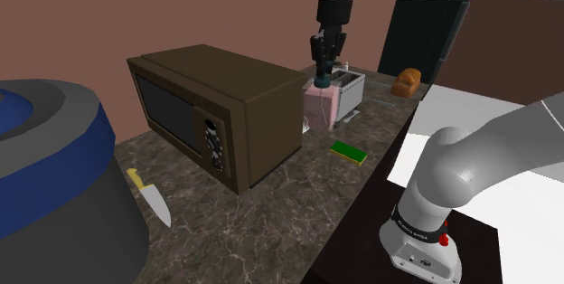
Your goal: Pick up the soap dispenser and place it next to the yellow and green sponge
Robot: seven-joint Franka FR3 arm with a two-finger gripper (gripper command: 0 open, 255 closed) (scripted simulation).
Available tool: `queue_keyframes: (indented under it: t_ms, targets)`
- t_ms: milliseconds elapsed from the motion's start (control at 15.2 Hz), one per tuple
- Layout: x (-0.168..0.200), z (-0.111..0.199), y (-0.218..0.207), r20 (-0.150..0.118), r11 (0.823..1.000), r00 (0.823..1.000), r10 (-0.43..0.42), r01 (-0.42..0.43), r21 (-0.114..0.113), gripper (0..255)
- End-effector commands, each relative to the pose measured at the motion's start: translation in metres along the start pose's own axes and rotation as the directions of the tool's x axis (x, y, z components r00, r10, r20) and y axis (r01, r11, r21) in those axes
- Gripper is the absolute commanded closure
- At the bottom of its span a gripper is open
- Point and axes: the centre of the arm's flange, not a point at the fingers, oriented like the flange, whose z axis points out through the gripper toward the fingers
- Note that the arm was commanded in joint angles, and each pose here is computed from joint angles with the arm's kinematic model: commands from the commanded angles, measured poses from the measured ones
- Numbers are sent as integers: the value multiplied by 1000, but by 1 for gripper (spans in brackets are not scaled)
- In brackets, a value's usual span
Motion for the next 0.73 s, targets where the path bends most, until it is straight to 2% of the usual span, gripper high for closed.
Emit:
queue_keyframes:
  t_ms: [0, 528, 660]
  targets:
    - [-5, -1, 25, 0, 1000, 1000, -2, 2, 0, 255]
    - [-25, -6, 128, 0, 1000, 1000, -2, 2, 0, 255]
    - [-27, -1, 137, 0, 1000, 1000, -2, 2, 0, 255]
